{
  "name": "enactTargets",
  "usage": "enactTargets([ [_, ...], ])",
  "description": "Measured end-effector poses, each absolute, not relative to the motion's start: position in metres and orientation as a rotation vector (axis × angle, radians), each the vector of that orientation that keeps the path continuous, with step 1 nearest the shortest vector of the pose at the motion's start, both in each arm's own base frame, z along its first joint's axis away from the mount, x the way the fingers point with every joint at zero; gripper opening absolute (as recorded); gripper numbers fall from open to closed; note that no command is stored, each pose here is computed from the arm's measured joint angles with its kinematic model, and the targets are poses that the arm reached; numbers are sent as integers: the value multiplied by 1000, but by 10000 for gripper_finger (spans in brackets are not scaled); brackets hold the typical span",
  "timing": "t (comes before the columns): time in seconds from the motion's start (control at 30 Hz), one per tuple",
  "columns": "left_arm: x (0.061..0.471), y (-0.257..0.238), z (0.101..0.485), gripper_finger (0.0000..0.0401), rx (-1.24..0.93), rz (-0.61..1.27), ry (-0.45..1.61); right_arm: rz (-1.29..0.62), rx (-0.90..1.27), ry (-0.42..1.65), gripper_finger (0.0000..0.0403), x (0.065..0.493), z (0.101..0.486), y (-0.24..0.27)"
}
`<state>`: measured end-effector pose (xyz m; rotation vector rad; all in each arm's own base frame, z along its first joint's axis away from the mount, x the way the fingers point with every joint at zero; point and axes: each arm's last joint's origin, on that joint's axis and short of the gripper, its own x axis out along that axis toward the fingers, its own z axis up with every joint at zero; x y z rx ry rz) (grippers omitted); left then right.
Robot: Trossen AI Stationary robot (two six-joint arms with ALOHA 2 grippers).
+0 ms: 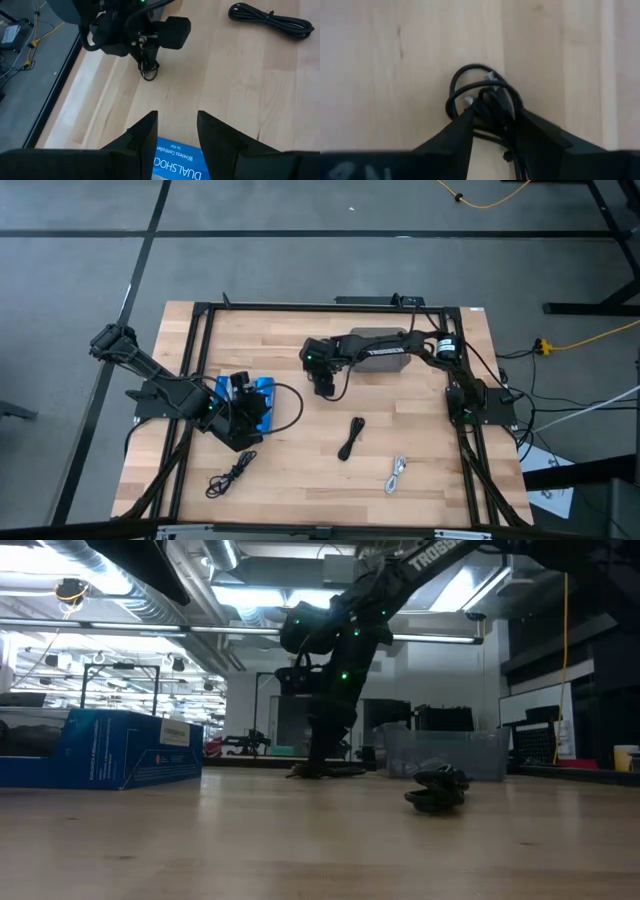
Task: Pick and place USB-C Cables
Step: Put the top black charger cable into the black bin
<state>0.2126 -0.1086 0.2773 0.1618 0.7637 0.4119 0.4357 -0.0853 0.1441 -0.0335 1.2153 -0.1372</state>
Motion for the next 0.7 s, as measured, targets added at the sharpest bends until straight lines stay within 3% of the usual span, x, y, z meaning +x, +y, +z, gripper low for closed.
enactTargets([
  [0.27,213,-109,277,131,115,431,752,-181,29,1229,107,439,139,-67],
  [0.47,213,-109,277,131,114,431,752,-270,5,1224,14,442,136,-43],
  [0.6,213,-109,277,131,114,431,752,-310,-104,1245,7,441,145,-22],
  [0.7,213,-109,277,130,114,431,752,-337,-182,1188,6,446,174,-8],
])
